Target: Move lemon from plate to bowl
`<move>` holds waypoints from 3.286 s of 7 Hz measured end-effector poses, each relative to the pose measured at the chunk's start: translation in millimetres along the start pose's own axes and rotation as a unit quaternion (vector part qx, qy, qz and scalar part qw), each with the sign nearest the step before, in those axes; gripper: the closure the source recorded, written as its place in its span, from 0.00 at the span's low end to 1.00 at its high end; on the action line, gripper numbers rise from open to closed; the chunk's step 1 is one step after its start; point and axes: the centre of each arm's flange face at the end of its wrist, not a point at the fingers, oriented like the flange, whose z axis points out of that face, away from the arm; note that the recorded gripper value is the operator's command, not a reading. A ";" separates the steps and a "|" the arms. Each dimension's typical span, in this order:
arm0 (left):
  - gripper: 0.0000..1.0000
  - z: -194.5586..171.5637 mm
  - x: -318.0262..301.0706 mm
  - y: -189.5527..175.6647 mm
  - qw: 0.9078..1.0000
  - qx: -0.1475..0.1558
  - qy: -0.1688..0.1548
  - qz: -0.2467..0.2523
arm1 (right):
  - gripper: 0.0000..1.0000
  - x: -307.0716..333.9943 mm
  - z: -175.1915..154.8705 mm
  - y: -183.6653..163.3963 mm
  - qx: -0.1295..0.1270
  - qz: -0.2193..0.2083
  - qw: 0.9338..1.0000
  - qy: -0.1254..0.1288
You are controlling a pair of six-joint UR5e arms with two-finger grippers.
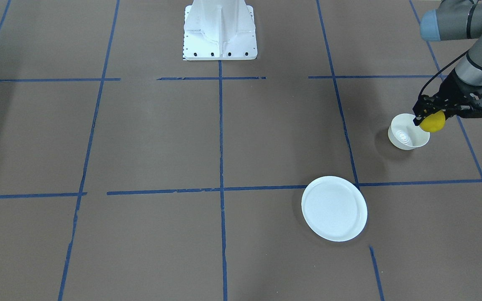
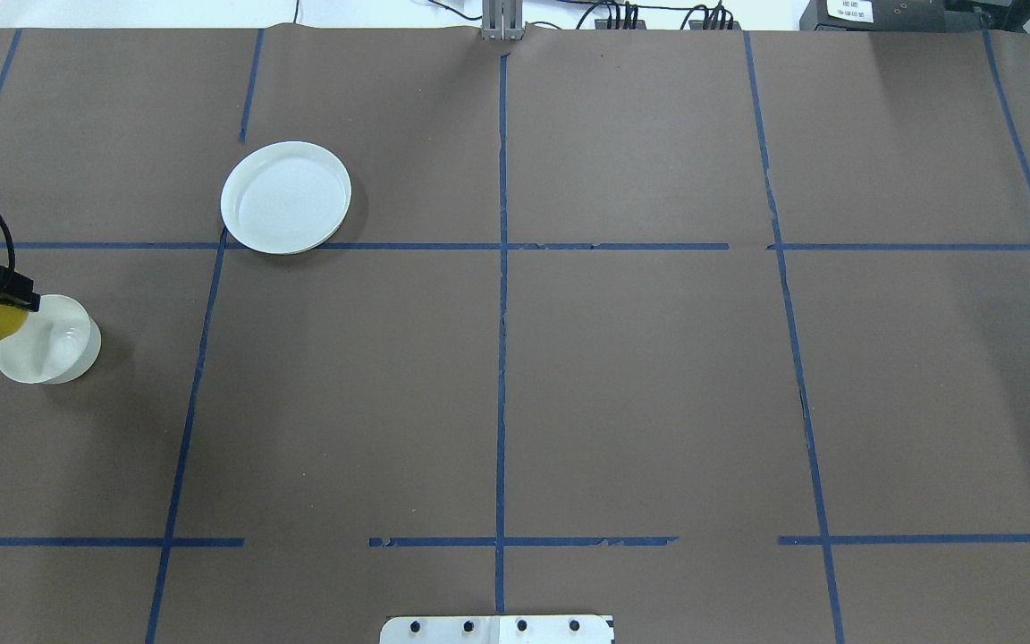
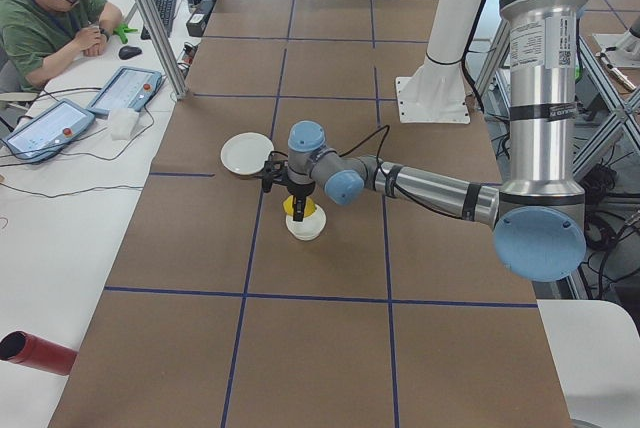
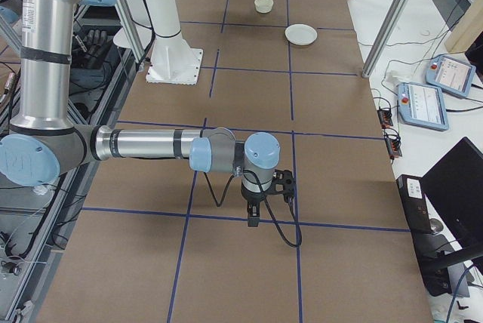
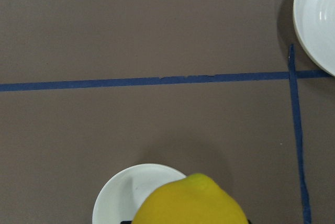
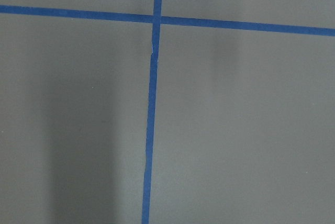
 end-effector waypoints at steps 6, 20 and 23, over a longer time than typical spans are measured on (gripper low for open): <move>0.01 31.0 7.2 13.1 1.000 -0.024 0.005 0.003 | 0.00 0.0 0.0 0.0 0.000 0.000 1.000 0.000; 0.00 -89.1 -179.4 -12.7 0.990 -0.038 -0.062 0.120 | 0.00 0.0 -0.1 -0.1 0.000 0.000 1.000 0.000; 0.00 -131.7 -252.9 3.9 0.995 -0.063 -0.033 0.067 | 0.00 -0.1 -0.2 -0.2 0.000 0.000 1.000 0.000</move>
